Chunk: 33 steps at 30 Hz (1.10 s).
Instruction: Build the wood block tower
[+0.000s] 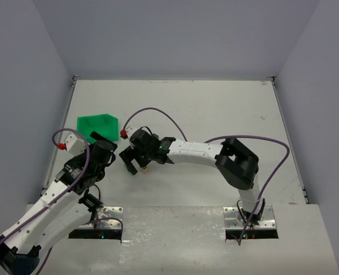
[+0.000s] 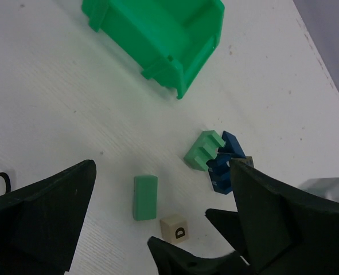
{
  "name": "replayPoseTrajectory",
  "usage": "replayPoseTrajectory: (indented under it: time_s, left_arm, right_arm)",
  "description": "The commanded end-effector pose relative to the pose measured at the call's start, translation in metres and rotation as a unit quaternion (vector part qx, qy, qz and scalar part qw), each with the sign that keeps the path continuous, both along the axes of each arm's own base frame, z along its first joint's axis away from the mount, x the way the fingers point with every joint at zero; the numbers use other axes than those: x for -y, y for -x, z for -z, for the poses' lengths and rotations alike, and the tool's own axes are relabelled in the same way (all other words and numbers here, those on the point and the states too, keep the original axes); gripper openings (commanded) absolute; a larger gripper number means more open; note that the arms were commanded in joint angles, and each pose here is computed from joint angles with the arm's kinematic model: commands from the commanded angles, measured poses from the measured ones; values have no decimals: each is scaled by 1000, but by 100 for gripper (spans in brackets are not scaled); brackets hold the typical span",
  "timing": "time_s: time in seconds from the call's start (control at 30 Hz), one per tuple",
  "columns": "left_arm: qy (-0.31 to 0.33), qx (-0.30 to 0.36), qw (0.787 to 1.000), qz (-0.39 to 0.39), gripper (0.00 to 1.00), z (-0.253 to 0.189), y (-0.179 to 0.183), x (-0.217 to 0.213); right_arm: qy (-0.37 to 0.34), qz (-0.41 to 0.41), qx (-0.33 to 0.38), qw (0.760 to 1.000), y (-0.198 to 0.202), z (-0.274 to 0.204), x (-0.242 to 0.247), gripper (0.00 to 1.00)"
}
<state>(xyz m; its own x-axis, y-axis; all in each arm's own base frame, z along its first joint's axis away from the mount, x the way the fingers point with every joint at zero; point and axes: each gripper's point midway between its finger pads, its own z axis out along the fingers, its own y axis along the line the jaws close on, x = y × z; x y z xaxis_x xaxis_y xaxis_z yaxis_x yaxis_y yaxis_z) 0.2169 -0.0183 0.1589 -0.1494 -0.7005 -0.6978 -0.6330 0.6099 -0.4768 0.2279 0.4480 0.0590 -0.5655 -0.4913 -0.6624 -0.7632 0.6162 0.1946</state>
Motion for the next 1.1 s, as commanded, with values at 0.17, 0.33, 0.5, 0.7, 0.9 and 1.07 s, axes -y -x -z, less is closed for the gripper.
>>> replayPoseTrajectory:
  time_s: [0.17,0.33,0.5,0.7,0.9,1.07]
  left_arm:
    - [11,23,999,-34,100,-5,13,-15]
    - [8,17,999,-30,100,-2,11,-13]
    - [7,16,1000,-24,100,-1,9,-10]
    - [6,18,1000,-21,100,-2,8,-9]
    - [7,26,1000,-13,100,-7,5,-7]
    - [12,41,999,-8,100,-15,1,-5]
  right_arm:
    - [31,-4,24,999,-9,24,-43,99]
    - [56,5,29,998,-12,50,-43,84]
    - [64,-2,42,997,-6,57,-46,47]
    - [49,-15,45,998,1,56,-50,21]
    - [-2,-55,69,996,-6,9,-55,13]
    - [-75,-75,107,989,-54,-58,-38,10]
